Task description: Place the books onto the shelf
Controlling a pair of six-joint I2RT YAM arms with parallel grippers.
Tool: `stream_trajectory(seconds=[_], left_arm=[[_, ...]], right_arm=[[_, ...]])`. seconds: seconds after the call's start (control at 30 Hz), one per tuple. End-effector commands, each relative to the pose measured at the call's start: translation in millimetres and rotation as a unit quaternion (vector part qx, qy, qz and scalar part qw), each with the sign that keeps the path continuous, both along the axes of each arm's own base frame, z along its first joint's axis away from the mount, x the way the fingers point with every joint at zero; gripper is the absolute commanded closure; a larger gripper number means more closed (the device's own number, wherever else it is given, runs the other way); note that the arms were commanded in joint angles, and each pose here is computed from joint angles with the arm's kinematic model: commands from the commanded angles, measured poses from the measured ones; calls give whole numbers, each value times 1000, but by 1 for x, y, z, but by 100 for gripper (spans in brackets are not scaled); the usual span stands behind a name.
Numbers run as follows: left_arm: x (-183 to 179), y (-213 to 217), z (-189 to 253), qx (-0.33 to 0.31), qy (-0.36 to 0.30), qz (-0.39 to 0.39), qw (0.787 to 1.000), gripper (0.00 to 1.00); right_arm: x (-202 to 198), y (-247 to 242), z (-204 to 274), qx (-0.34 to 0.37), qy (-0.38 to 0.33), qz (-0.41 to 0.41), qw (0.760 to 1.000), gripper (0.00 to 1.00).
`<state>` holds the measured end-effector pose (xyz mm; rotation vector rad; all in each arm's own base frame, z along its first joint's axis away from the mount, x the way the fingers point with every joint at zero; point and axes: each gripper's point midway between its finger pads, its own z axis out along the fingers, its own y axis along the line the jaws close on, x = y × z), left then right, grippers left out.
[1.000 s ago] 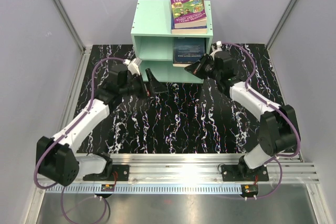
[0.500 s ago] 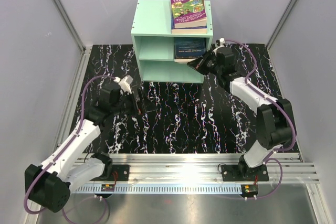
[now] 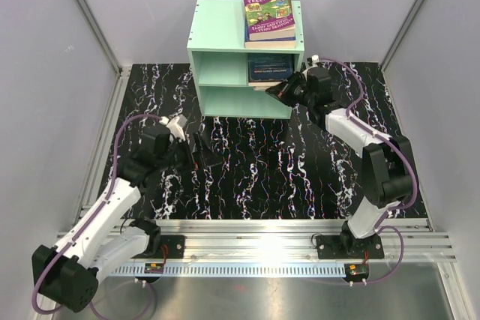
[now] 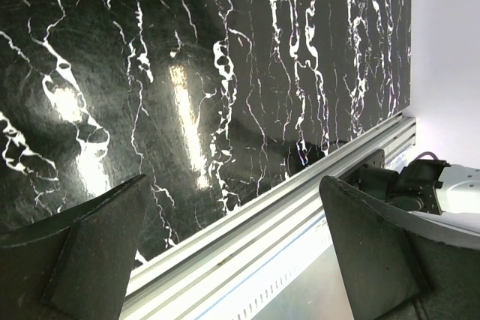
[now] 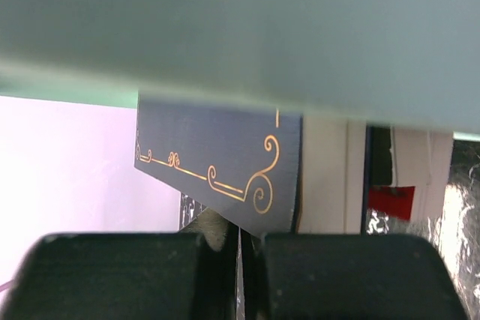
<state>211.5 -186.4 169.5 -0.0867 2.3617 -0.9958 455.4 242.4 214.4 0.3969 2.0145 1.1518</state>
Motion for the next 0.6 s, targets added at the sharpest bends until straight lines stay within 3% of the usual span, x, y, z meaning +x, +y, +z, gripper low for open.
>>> stream_trajectory(seconds=[0.0, 0.33, 0.57], left_arm=[[1, 5, 5, 4, -21, 9, 1000, 1], [-5, 11, 2, 13, -19, 14, 1000, 1], [-3, 21, 0, 34, -25, 36, 998, 1]], right_arm=[[17, 3, 25, 18, -37, -3, 999, 100], [17, 4, 25, 30, -36, -3, 999, 100], [-23, -4, 33, 38, -44, 8, 998, 100]])
